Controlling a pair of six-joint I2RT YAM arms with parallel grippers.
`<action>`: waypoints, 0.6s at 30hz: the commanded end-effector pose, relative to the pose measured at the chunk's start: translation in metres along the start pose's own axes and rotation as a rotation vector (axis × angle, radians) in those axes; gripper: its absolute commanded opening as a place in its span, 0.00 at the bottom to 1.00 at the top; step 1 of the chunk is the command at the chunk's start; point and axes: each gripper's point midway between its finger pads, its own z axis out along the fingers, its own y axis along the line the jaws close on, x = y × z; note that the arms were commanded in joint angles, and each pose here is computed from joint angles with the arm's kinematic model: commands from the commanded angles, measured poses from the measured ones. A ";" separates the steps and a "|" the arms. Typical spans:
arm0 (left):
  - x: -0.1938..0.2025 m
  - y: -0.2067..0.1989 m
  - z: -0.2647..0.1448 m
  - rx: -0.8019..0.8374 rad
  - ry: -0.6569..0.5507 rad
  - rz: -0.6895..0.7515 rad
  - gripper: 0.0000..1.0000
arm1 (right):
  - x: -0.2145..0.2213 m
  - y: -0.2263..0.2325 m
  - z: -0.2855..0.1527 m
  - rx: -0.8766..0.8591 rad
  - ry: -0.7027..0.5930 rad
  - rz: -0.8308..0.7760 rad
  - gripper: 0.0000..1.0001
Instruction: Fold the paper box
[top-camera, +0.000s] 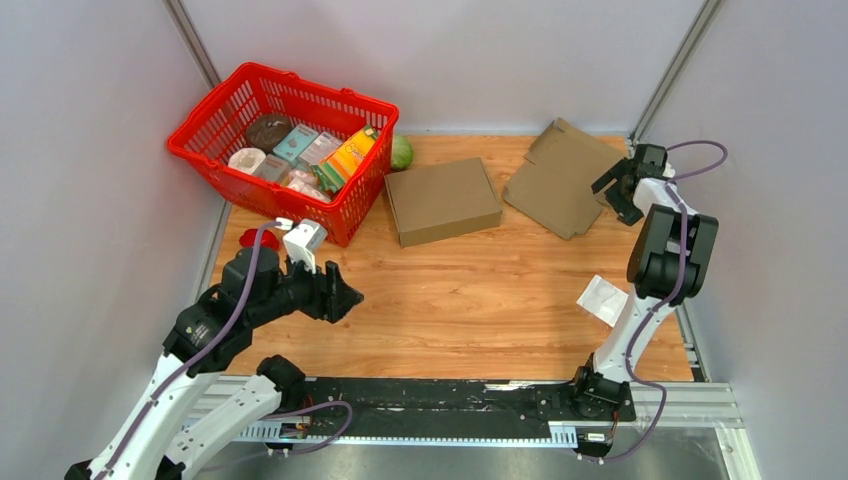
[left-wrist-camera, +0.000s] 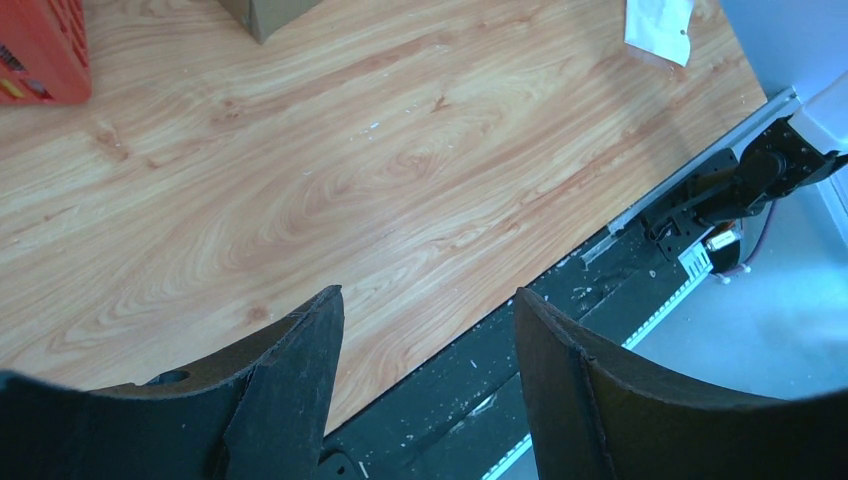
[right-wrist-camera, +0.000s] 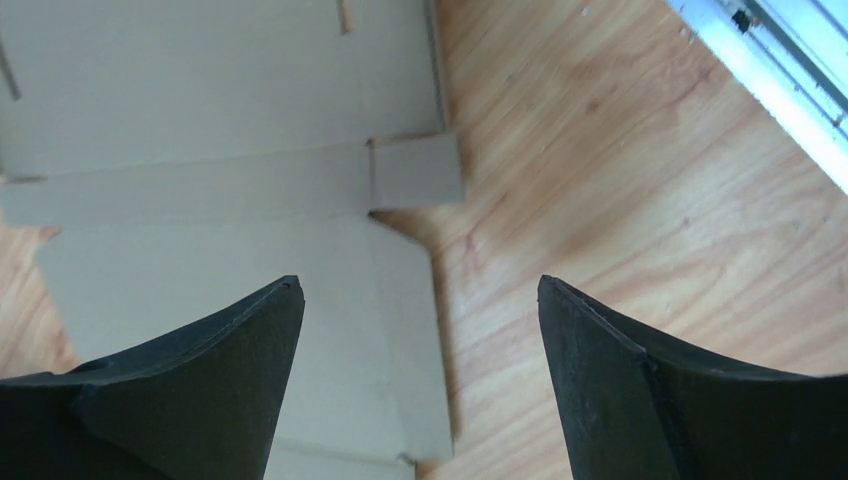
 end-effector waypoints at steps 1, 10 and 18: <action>-0.005 -0.006 0.009 0.044 -0.017 0.018 0.71 | -0.049 0.005 0.019 0.018 -0.140 0.037 0.88; -0.005 -0.004 0.027 0.043 0.022 0.016 0.70 | -0.066 -0.005 0.076 0.125 -0.162 0.083 0.70; -0.003 -0.003 0.028 0.029 0.030 -0.026 0.69 | -0.100 -0.012 0.086 0.230 -0.264 0.054 0.22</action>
